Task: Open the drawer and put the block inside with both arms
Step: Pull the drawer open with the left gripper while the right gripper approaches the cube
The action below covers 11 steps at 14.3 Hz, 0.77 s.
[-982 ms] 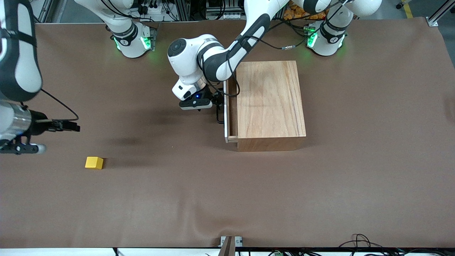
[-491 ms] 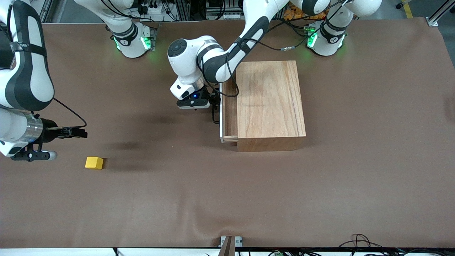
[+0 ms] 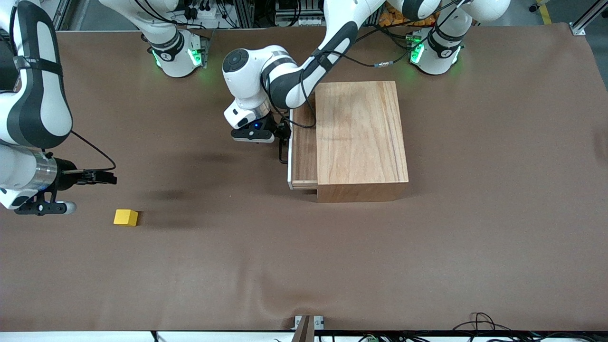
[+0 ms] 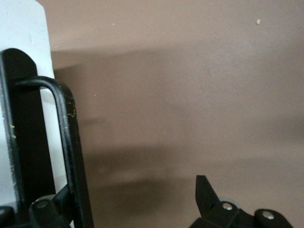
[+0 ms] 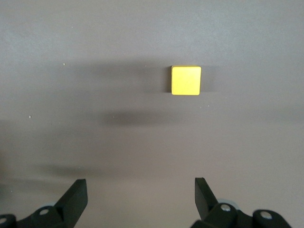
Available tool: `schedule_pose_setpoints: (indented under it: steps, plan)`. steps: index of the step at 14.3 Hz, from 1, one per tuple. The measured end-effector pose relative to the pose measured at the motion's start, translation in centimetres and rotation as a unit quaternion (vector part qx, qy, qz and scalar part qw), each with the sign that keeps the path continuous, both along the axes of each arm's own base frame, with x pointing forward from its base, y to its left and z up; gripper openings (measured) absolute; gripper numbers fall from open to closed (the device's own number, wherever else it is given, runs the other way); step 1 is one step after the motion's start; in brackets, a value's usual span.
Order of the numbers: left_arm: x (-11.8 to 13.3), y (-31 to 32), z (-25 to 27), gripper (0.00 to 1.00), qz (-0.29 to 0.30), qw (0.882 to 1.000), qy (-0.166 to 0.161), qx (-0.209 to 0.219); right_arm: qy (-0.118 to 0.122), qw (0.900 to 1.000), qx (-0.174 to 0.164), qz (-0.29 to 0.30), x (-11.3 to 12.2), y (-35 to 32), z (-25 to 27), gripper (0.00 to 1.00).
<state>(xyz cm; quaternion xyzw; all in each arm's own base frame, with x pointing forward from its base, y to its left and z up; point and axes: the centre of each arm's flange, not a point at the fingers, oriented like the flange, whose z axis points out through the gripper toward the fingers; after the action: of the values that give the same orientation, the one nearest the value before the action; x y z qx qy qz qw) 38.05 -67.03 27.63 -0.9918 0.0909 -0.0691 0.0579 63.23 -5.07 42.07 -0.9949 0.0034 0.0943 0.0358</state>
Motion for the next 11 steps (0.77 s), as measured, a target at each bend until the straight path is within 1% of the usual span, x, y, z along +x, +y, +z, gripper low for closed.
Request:
schedule_pose_setpoints:
  steps: [11]
  plan:
    - [-0.37, -0.6, 0.3, 1.0, -0.012, 1.0, -0.002, -0.015, 0.0, 1.0, 0.0, 0.0, 0.1, 0.02, -0.27, 1.0]
